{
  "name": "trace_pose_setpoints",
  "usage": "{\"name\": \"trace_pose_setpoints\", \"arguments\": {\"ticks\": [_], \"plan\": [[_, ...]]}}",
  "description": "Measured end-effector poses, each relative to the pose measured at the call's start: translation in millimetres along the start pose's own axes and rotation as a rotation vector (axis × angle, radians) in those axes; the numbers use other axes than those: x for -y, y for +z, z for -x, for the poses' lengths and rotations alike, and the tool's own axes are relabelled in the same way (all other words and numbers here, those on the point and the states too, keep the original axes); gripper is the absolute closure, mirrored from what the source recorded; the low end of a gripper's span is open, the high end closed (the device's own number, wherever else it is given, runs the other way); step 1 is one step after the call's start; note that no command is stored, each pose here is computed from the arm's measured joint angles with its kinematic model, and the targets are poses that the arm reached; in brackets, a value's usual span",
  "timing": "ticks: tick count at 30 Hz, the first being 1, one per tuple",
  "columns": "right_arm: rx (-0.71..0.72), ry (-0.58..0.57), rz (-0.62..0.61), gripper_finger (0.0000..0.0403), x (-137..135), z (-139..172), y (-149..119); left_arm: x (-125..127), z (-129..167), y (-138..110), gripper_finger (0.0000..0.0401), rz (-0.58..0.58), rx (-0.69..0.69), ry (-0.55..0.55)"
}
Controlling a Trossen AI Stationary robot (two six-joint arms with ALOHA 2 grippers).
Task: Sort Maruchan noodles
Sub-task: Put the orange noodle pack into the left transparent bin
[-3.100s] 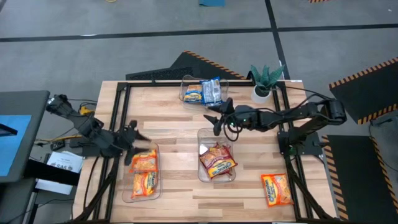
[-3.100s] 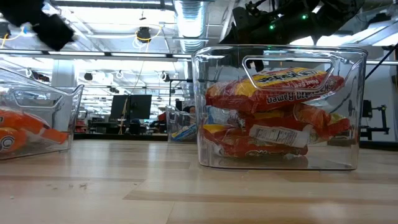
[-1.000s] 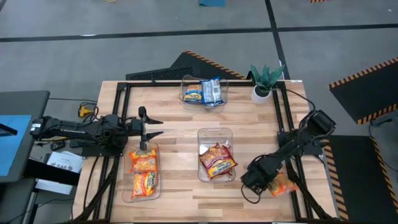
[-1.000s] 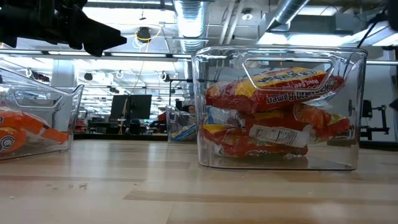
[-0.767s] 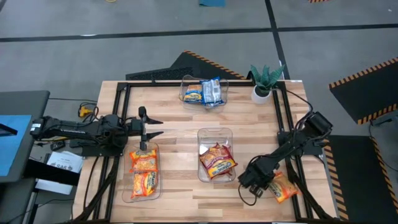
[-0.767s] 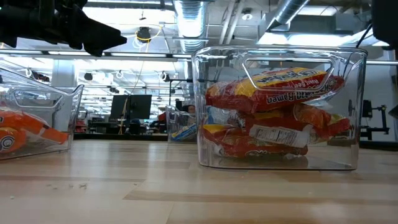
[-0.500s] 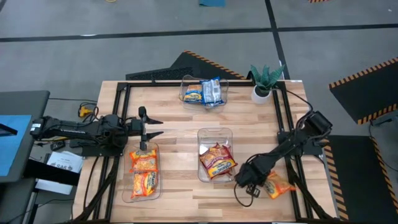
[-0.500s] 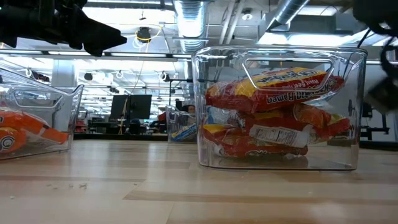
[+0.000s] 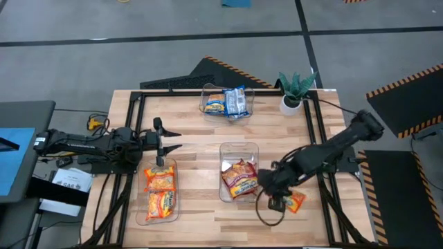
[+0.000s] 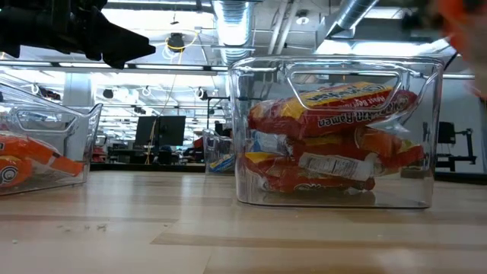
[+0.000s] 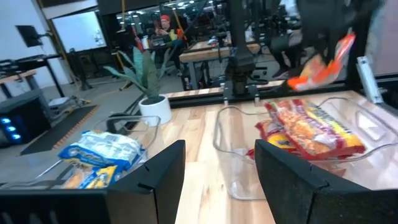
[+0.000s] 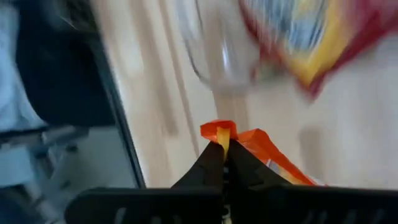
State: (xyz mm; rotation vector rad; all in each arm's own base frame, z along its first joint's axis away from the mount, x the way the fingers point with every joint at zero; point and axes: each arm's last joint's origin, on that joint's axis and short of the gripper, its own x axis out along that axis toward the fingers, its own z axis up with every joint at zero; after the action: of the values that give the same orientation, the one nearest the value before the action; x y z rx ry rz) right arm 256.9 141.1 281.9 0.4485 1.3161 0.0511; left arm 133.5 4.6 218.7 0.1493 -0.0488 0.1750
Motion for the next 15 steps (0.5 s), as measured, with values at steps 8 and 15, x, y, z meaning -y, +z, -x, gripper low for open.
{"name": "trace_pose_setpoints", "arguments": {"ticks": [8,15], "plan": [[0.740,-0.128,0.348,0.0384,2,71,49,-4,1,2,0.0218,-0.018,0.007,0.130],[1.092,-0.104,0.600,0.0386,10,52,127,-7,2,3,0.0218,-0.018,-0.002,0.218]]}}
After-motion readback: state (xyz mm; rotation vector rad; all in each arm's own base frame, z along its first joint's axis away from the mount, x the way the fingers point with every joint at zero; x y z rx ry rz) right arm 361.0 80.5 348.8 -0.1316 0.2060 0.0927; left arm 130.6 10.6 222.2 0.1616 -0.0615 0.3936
